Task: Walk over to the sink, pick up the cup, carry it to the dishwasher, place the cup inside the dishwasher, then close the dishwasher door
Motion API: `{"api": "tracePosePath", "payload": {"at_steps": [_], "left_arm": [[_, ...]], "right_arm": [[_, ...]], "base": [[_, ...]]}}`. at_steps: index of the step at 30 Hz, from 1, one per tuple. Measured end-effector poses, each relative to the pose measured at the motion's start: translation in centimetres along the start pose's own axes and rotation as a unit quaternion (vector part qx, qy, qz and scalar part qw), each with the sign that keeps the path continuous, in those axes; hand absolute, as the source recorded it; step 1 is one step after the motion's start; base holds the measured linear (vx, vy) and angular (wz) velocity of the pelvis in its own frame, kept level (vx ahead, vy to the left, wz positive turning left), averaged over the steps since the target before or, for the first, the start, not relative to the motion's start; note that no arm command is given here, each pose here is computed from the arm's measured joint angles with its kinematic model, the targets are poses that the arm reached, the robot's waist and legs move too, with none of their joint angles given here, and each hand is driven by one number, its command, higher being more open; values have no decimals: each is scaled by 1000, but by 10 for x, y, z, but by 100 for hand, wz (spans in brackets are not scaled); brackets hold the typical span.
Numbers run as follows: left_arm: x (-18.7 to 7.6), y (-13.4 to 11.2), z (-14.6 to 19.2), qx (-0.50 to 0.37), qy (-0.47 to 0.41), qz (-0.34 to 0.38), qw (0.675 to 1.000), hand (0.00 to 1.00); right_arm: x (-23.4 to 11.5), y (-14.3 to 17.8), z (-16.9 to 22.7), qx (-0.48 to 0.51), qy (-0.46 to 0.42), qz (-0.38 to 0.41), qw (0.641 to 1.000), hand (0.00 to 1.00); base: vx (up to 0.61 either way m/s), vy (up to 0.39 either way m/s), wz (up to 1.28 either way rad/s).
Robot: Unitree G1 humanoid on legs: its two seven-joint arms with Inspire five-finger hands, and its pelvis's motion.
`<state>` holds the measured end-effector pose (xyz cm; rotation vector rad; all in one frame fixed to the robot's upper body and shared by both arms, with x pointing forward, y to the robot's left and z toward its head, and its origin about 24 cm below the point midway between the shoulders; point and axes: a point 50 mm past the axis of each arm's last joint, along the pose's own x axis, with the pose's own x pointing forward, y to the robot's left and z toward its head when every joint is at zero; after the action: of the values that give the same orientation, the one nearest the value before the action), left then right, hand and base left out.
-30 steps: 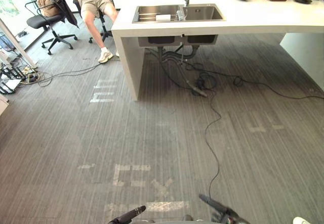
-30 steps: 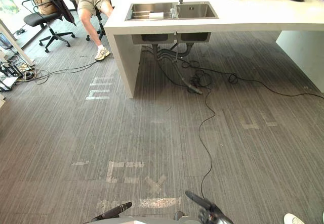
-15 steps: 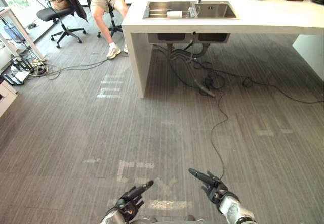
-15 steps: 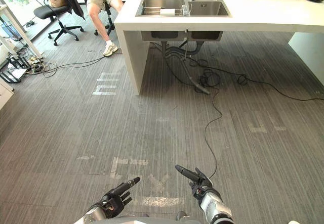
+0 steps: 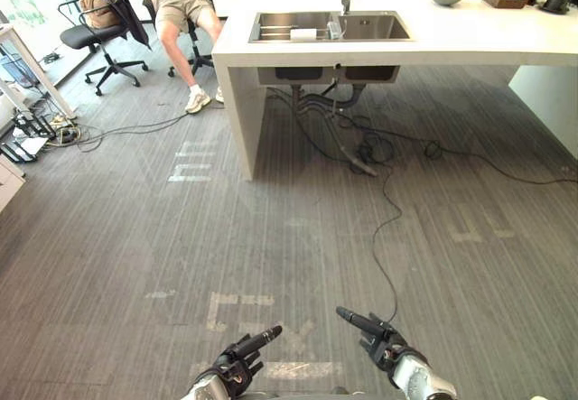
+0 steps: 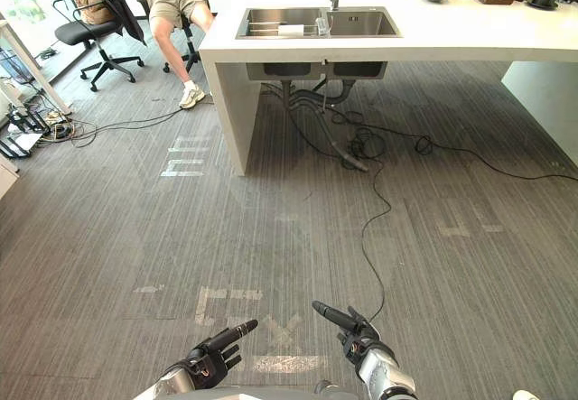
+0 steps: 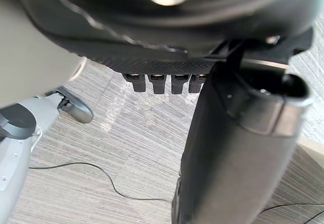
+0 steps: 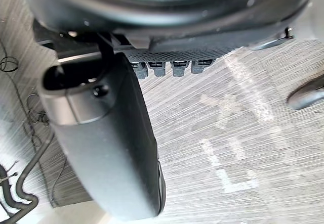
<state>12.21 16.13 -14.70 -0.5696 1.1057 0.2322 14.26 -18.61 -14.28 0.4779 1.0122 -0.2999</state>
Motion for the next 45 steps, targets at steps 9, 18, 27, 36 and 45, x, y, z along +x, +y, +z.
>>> {"api": "tracePosePath", "payload": {"at_steps": [9,18,27,36,45], "left_arm": [[3,1,-2,33,11,-7,999,100],[3,8,12,45,-12,7,999,100],[-11,8,62,54,-114,15,992,100],[-8,-9,57,40,-120,-21,992,100],[-15,-26,53,55,-198,-16,979,100]], "right_arm": [[-3,-21,-25,30,46,-29,998,100],[1,-15,2,-3,-12,-12,1000,100],[-1,24,48,-8,-93,55,994,100],[-4,2,43,6,-70,35,997,100],[-10,-46,12,10,-19,-32,999,100]], "base": [[-10,-2,1],[-13,44,-2],[136,-29,23],[286,-206,10],[462,-139,17]]}}
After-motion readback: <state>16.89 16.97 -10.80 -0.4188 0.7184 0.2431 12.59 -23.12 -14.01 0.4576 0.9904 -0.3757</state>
